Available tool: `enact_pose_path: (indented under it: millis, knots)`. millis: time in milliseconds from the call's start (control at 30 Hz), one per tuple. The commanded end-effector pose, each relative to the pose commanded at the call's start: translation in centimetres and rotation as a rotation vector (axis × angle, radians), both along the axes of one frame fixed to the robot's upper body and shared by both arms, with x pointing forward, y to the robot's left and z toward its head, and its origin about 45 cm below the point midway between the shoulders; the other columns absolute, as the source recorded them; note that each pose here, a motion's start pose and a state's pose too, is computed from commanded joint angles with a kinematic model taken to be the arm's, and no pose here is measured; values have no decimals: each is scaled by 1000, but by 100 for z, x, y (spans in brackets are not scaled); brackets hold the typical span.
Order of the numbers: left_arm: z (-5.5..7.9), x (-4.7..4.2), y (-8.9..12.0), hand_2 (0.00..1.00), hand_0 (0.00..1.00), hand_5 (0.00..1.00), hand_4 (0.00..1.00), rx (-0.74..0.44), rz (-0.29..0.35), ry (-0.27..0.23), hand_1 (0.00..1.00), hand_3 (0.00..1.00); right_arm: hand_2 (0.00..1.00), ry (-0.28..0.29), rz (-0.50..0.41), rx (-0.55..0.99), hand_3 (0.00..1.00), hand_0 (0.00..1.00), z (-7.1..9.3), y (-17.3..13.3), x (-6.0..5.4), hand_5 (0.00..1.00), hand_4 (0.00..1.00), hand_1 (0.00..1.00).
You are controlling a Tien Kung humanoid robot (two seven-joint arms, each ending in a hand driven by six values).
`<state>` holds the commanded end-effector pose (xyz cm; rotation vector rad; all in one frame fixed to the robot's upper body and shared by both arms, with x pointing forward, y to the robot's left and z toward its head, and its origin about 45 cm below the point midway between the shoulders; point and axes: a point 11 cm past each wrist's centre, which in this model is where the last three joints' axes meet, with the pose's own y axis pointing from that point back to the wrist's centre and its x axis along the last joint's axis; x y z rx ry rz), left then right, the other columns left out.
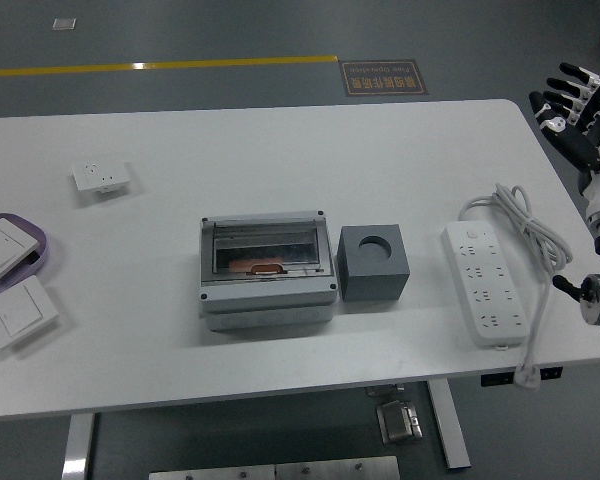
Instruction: Pick up the cylinder from the cube,place it in the box,flap close box
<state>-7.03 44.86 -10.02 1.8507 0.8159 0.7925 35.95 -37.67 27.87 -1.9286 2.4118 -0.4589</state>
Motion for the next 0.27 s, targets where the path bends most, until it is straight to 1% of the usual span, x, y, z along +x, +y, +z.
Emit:
enact_pose_path:
  millis: [133,267]
  knots:
    - [-1,-2,-2,577,641,312,709,1,2,1,635,648,703,-12,1,3,710,747,23,4,6,250,829,689]
    - [-1,-16,-4,577,641,312,709,2,4,4,635,648,703,-18,2,18,710,747,12,16,4,250,829,689]
